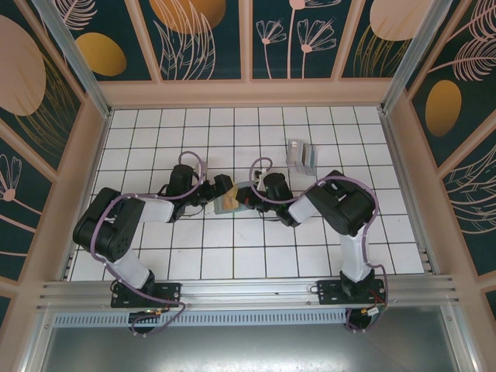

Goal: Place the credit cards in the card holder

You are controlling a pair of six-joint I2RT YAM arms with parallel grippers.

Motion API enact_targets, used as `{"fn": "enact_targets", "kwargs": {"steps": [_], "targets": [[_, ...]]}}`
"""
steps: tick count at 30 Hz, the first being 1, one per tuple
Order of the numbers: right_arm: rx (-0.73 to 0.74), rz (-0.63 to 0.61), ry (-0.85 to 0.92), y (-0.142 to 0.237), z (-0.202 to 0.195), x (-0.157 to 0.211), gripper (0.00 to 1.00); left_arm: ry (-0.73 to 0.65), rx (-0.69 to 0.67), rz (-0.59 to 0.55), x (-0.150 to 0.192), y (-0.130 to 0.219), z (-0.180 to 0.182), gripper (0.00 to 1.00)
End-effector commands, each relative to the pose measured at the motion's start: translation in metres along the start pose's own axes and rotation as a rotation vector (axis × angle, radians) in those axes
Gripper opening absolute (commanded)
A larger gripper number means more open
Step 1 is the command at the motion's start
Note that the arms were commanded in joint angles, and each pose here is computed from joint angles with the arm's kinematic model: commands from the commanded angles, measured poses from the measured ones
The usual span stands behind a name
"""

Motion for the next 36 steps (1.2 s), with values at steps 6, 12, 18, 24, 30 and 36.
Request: {"fn": "enact_targets", "kwargs": {"steps": [6,12,18,24,30,36], "targets": [[0.000,0.132,0.015,0.006,0.006,0.000,0.00,0.056,-0.149,0.061,0.018,-0.008,0.031,0.99],[0.028,0.179,0.078,0.001,0.007,-0.011,0.00,0.057,-0.146,0.050,0.017,-0.007,0.030,0.98],[0.017,0.171,0.028,-0.006,-0.004,-0.011,0.00,0.062,-0.150,0.051,0.018,-0.008,0.031,0.99],[0.032,0.100,-0.007,0.003,-0.014,-0.021,0.00,0.064,-0.160,0.044,0.017,-0.007,0.030,0.99],[0.024,0.074,-0.013,0.002,-0.014,-0.029,0.00,0.057,-0.181,0.030,0.015,-0.005,0.029,0.99],[0.005,0.090,-0.006,0.002,-0.013,-0.027,0.00,0.038,-0.184,0.012,0.011,0.000,0.021,0.99]]}}
Point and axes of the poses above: each hand's point on the last joint's axis, 136 mm out from that joint toward the fingers, its own y axis back along the fingers, its own z axis along the line the jaws close on, x = y × z, the point moved 9 cm from there along y, back along the fingers, and after that the axes turned 5 degrees about y, right-handed, at the moved point
